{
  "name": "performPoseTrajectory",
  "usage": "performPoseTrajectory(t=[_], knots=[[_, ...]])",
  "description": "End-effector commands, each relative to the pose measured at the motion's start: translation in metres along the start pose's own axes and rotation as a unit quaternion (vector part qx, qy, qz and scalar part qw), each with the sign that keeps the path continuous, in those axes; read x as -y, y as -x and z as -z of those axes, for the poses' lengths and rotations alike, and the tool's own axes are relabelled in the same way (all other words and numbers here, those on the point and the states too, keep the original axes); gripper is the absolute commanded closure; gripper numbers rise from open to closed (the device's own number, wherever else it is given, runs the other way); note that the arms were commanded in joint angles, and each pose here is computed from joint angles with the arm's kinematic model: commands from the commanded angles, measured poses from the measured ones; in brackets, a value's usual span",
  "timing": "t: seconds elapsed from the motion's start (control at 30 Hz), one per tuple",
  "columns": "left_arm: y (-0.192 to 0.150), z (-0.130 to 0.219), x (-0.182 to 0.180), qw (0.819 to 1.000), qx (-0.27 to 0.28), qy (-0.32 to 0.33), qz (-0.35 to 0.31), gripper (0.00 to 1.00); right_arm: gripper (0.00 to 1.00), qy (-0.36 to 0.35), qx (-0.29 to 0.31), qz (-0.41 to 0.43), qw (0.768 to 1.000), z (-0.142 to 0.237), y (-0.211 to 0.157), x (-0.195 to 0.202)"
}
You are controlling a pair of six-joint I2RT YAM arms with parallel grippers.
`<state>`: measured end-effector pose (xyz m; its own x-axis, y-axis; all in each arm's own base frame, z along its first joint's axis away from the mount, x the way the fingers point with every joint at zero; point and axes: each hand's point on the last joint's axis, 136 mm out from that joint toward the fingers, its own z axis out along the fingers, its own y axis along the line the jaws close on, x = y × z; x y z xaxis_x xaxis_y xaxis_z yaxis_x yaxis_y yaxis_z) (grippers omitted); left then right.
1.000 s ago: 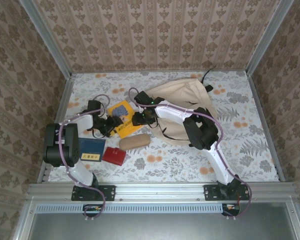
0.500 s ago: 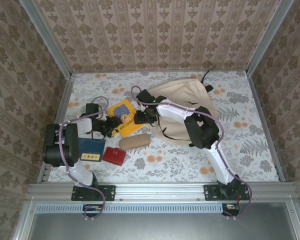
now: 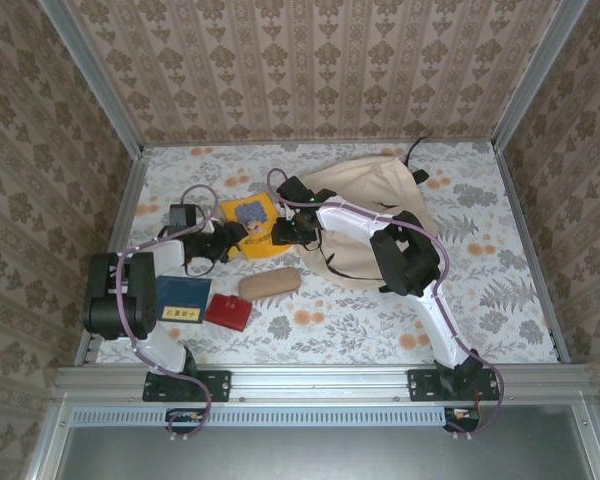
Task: Pack the student bag
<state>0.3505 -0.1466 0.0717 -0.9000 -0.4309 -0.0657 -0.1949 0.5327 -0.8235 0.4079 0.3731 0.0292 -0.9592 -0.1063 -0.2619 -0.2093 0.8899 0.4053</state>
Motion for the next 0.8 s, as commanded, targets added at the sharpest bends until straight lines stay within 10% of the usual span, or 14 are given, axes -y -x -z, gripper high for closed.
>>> performPoseTrajectory(t=[0.0,0.47,0.77], knots=[[-0.021,-0.004,0.034,0.996,-0.050,-0.070,-0.029,0.47,0.56,0.037,-0.061,-0.003,0.997,-0.028,-0.037,-0.016],[-0.015,-0.001,0.018,0.999,-0.026,0.014,-0.038,0.83,0.53,0.047,-0.032,0.001,0.998,0.008,-0.021,-0.033],[0.005,0.046,0.080,0.993,0.067,-0.016,-0.096,0.87,0.24,0.126,0.105,-0.025,0.986,0.126,0.019,-0.065]])
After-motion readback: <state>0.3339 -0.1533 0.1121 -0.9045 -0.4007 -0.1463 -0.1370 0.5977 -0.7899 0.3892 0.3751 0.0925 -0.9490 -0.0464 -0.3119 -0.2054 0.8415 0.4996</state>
